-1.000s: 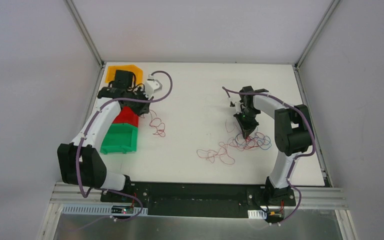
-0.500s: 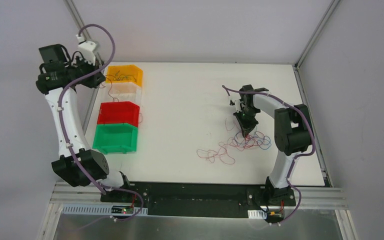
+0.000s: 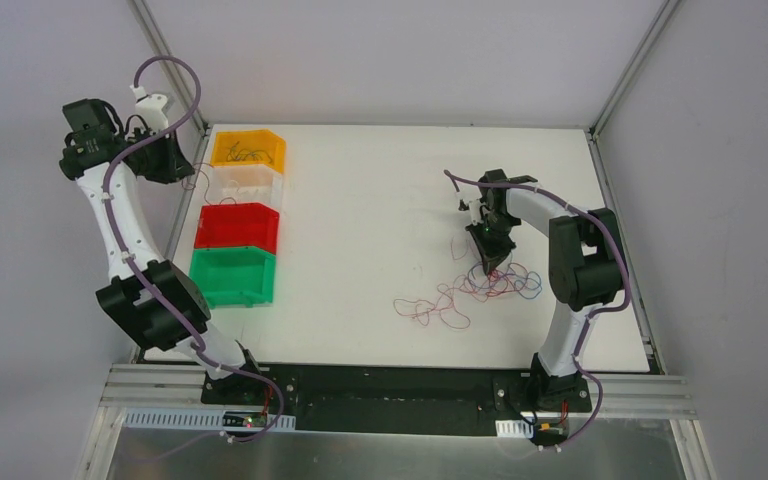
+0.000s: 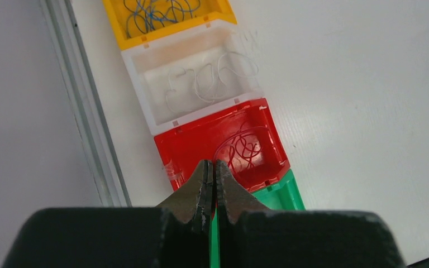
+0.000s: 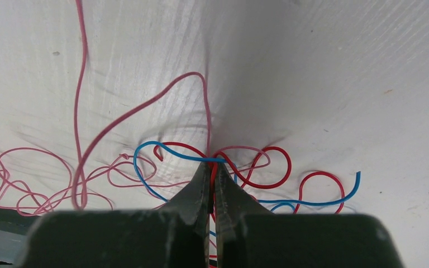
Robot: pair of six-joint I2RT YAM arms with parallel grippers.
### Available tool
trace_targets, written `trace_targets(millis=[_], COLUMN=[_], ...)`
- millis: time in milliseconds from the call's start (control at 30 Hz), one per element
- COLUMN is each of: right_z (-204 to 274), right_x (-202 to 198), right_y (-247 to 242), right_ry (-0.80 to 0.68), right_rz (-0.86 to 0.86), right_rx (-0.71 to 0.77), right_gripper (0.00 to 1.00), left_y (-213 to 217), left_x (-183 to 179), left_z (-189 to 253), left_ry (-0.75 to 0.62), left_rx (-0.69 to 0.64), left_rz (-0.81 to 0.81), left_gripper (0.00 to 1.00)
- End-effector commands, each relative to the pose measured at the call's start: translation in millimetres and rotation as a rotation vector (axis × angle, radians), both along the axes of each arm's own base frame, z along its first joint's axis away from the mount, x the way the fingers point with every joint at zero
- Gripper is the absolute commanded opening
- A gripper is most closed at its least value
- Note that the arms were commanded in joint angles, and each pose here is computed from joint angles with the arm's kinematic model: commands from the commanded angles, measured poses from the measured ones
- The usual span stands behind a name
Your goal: Untangle the cables
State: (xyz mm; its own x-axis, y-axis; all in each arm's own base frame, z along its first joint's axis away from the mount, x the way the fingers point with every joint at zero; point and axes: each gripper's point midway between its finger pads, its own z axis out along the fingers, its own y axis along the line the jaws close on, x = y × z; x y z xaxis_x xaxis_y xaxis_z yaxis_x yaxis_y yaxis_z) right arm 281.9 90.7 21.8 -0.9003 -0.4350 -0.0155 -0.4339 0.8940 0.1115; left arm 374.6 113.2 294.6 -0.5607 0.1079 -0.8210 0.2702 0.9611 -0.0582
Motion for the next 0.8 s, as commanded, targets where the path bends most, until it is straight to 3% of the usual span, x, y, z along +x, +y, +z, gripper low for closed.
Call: trace_targets(millis=[0,167,267,400,467,600,767], right_z=[8,14,21,35,45,66,77], right_x=[2,0,-2,-7,-5,16,50], right_y=[7,15,22,39,51,86,108], right_ry=[0.013,0.025,0.034,0.057,0.061,0.04,0.023], right_rz=[0.001,0.007,0.014,0.039,0.05,0.018,-0.088], right_rx=[0.039,0.086,0.14,0.252,0.325,0.473,0.535], right_gripper=[0.0,0.0,0.0,0.0,0.0,0.0,0.0], left_y=[1,-12,-16,-21,-31,-100,-215], left_x=[-3,-10,-19,-23,-22,-32,-64], left_z=[-31,-81,-103,-106,-98,-85,-99], left_ry=[0.067,0.178,0.241,0.251,0.227,0.174,0.237], left_rx=[-0.015,-0.007,0.002,-0.021,-0.052,-0.142,-0.267], left_rz=[-0.034,-0.079,-0.087,-0.083,-0.106,-0.29,-0.533], left_gripper=[0.0,0.02,0.29,0.55,0.62,0.67,0.67])
